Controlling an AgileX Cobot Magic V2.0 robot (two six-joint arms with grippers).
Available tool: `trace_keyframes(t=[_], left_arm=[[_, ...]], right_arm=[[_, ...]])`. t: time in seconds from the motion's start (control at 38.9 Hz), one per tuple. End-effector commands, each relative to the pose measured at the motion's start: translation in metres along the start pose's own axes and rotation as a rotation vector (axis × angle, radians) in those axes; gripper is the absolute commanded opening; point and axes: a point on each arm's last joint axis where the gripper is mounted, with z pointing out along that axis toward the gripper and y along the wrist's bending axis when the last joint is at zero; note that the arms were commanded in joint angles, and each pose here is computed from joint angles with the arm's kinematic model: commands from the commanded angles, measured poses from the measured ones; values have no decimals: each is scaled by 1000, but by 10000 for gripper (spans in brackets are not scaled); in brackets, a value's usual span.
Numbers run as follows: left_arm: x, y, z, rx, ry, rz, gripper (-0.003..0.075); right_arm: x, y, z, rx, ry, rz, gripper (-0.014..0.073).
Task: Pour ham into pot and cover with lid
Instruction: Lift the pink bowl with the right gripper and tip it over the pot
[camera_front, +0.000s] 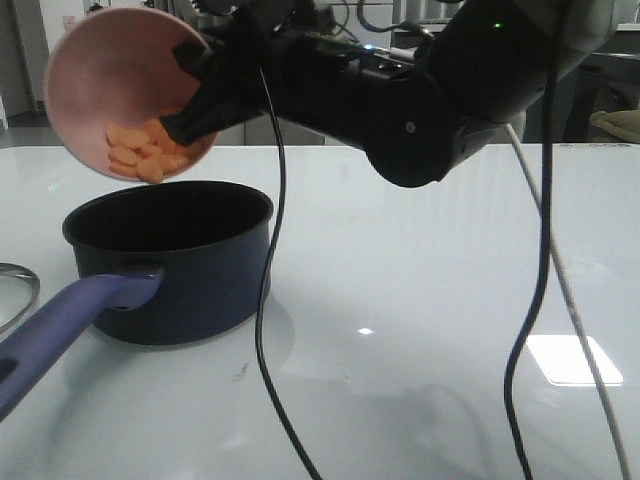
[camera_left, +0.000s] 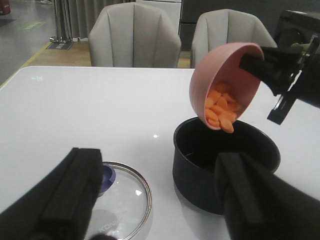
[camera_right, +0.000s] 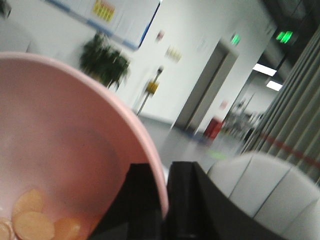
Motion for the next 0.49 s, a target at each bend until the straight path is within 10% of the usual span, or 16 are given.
trace_keyframes(t=[0.0, 0.46], left_arm=[[-15, -2, -1, 20, -90, -12, 511], [-15, -2, -1, 21, -90, -16, 511]], right_arm=[[-50, -25, 2, 152, -280, -24, 137], [-49, -13, 2, 145, -274, -515, 137]])
